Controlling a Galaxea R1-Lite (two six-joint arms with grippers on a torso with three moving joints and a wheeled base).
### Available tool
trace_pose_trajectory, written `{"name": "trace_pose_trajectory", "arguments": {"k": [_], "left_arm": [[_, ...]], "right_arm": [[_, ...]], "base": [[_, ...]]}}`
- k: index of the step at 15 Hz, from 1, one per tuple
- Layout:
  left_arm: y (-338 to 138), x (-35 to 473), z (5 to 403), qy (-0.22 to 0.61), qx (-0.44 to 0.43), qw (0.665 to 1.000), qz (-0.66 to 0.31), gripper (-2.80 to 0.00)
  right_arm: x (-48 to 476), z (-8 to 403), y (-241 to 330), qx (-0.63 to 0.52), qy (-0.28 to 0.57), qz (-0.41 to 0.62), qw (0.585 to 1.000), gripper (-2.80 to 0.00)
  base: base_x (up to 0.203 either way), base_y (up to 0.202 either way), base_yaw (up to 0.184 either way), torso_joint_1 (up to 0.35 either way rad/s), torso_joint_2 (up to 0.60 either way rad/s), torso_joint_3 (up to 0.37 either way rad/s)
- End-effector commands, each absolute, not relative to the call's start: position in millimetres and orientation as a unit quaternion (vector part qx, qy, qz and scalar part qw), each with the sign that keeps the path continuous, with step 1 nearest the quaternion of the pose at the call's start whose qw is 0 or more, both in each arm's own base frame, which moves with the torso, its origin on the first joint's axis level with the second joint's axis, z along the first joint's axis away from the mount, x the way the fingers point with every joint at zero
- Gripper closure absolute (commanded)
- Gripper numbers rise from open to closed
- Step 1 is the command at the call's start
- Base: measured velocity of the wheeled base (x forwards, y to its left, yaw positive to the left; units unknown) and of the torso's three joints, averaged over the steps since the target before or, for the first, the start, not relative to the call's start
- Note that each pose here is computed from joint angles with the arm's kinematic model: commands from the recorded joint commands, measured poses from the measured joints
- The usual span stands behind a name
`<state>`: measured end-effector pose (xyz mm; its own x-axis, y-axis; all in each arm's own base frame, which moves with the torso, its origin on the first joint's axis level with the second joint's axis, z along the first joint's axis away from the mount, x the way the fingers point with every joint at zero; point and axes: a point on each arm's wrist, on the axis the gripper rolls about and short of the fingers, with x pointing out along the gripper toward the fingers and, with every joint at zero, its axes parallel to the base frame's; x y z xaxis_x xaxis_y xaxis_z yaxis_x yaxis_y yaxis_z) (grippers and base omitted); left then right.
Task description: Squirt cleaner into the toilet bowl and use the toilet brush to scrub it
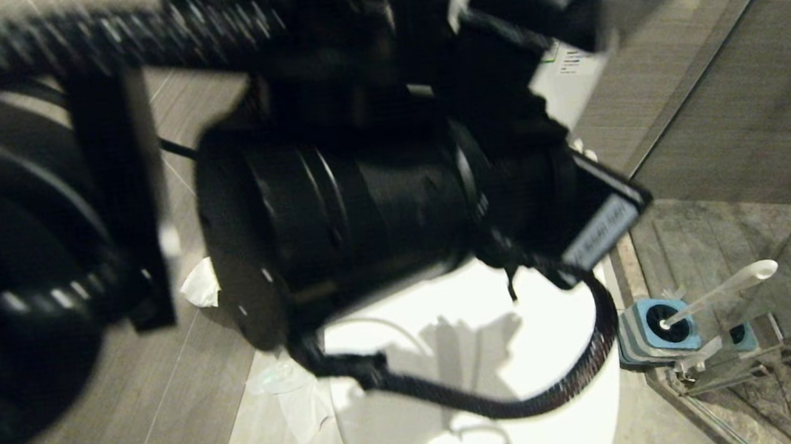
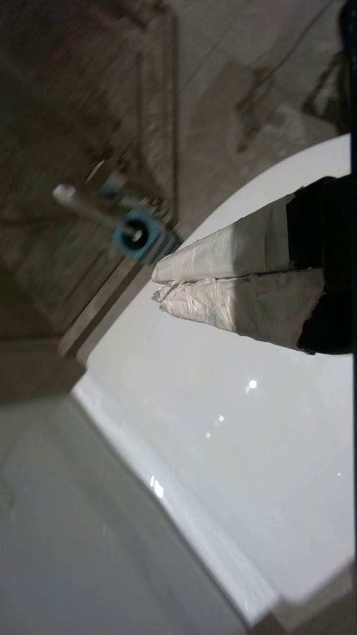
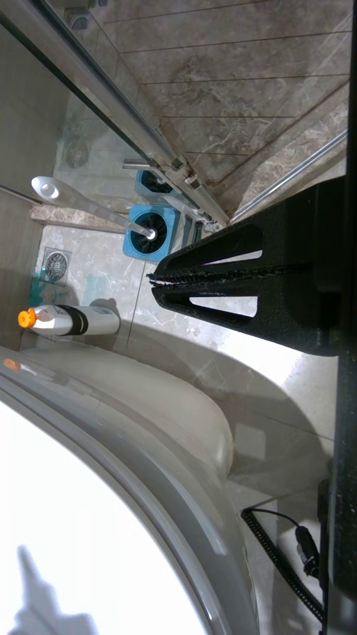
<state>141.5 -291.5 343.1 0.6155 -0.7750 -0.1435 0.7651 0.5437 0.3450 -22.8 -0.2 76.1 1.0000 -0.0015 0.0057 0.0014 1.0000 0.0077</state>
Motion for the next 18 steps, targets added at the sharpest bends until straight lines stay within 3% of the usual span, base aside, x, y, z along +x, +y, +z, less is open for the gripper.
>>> {"name": "trace_pose_trajectory", "arguments": {"k": [1, 3, 7, 18], "left_arm": [[-262, 149, 389, -0.047, 0.151, 0.903, -0.399, 0.00], [-224, 166, 418, -0.049, 0.135, 0.930, -0.338, 0.00], [-154, 174, 436, -0.028, 0.135, 0.963, -0.230, 0.00], [-74, 91, 478, -0.111, 0.068, 0.984, -0.120, 0.00]], "right_arm": [[-23, 76, 0, 0.004, -0.002, -0.001, 1.000, 0.00], [-23, 76, 0, 0.004, -0.002, 0.000, 1.000, 0.00], [-23, 76, 0, 0.004, -0.002, -0.001, 1.000, 0.00], [-23, 76, 0, 0.004, -0.002, -0.001, 1.000, 0.00]], "base": [[0.000, 0.000, 0.000, 0.000, 0.00, 0.000], [0.000, 0.000, 0.000, 0.000, 0.00, 0.000], [0.000, 0.000, 0.000, 0.000, 0.00, 0.000], [0.000, 0.000, 0.000, 0.000, 0.00, 0.000]]}}
